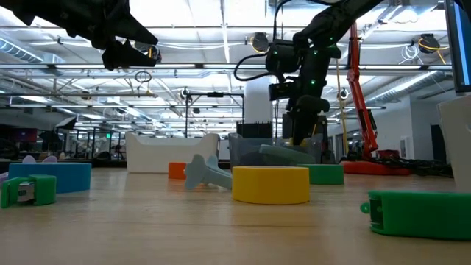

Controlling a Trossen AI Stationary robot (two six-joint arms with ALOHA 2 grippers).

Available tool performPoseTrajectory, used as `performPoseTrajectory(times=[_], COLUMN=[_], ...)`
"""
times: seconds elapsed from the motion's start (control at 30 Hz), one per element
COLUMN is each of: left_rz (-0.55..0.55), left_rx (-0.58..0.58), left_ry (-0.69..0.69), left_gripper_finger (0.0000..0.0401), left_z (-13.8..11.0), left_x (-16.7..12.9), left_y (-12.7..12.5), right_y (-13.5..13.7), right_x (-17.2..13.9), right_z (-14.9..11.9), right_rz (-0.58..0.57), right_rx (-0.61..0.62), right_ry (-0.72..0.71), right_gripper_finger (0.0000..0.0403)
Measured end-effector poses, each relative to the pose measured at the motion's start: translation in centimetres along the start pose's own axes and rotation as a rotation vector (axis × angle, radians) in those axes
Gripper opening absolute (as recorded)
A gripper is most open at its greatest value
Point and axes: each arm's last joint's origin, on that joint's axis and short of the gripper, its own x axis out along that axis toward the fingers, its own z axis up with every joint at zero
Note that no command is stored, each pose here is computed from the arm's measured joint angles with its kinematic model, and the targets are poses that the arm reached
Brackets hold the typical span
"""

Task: Pick and place Stapler, Stapler remover, tape
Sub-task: Put the yellow stapler into the black bin

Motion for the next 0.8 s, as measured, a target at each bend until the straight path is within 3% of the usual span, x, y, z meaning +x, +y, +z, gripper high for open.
performPoseTrajectory(times=[0.8], left_rz=[0.026], left_rx=[0.004], left_ry=[-0.005], left_gripper_finger=[0.0333], left_z=[0.0], left_x=[0.0], left_y=[0.1], right_y=[0.1], right_x=[1.2], right_z=[-0.2], right_rz=[-0.009], right_rx=[0.033], right_ry=[0.057], right_gripper_finger=[0.0066])
